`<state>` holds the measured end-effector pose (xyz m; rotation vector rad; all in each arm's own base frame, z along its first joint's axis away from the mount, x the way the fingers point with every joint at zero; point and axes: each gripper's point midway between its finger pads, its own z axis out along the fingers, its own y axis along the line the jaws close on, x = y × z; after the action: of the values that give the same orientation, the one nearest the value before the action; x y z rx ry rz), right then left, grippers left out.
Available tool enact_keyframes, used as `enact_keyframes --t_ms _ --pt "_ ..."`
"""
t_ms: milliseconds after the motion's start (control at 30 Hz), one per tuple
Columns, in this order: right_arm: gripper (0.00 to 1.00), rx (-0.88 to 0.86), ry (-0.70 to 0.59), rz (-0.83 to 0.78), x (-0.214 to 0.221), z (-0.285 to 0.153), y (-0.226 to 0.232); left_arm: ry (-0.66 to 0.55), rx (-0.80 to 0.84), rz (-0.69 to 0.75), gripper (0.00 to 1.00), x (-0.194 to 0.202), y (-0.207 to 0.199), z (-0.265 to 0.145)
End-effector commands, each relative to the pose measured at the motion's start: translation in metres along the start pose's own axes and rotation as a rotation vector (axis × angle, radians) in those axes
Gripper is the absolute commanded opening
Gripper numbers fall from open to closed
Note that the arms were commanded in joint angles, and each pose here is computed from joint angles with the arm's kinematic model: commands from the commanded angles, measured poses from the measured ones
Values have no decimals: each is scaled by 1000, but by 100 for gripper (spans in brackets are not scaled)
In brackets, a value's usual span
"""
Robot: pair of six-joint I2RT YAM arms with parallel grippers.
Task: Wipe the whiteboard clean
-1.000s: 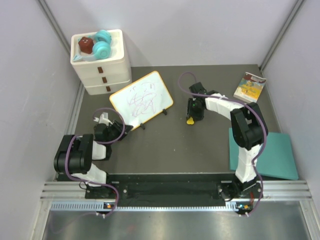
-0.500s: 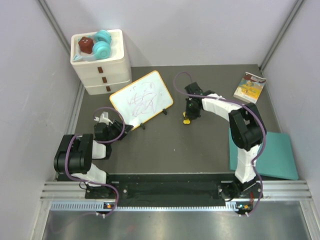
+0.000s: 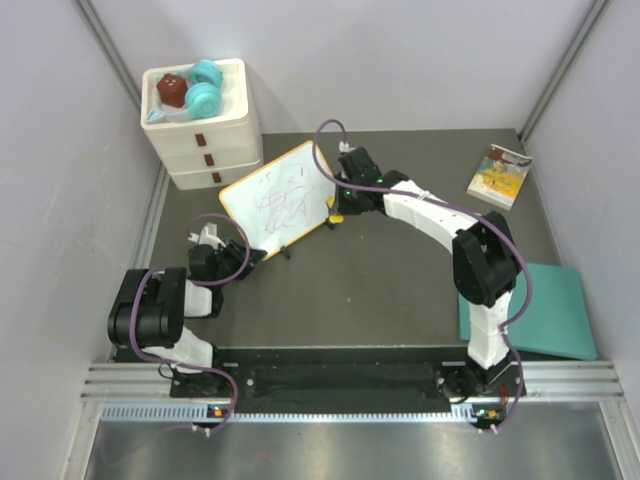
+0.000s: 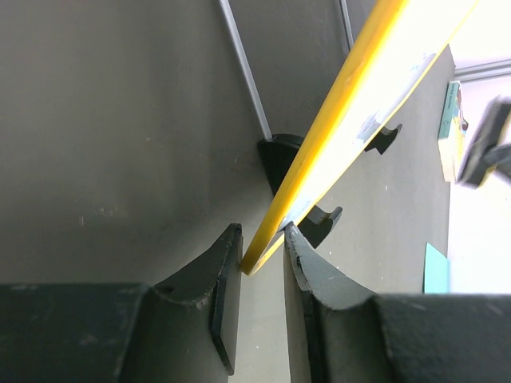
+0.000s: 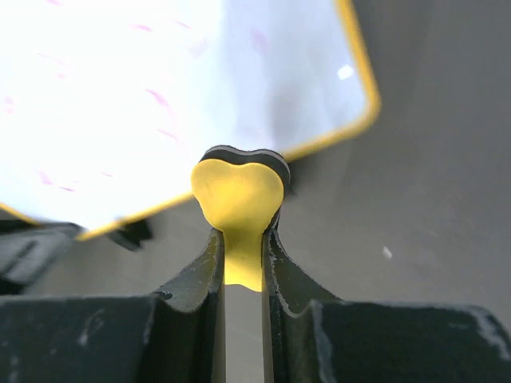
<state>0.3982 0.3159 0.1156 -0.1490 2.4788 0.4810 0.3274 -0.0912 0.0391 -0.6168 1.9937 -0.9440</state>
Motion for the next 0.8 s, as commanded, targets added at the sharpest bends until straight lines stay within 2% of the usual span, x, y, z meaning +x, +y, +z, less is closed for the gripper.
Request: enact_keyframes --t_ms 0,200,400,500,767 --pt "0 -113 -166 -95 -40 7 67 -29 -151 -30 28 -3 32 3" --pt "0 -186 -253 -158 -51 30 111 -28 -154 -30 28 -3 33 3" --pt "0 -135 -235 -167 -40 57 124 -28 -158 -33 28 -3 33 2" --pt "0 -74 -255 -201 -32 60 135 -27 -153 -29 28 -3 32 3" --pt "0 -114 -278 -234 -14 52 171 -23 -152 -27 26 -2 32 2"
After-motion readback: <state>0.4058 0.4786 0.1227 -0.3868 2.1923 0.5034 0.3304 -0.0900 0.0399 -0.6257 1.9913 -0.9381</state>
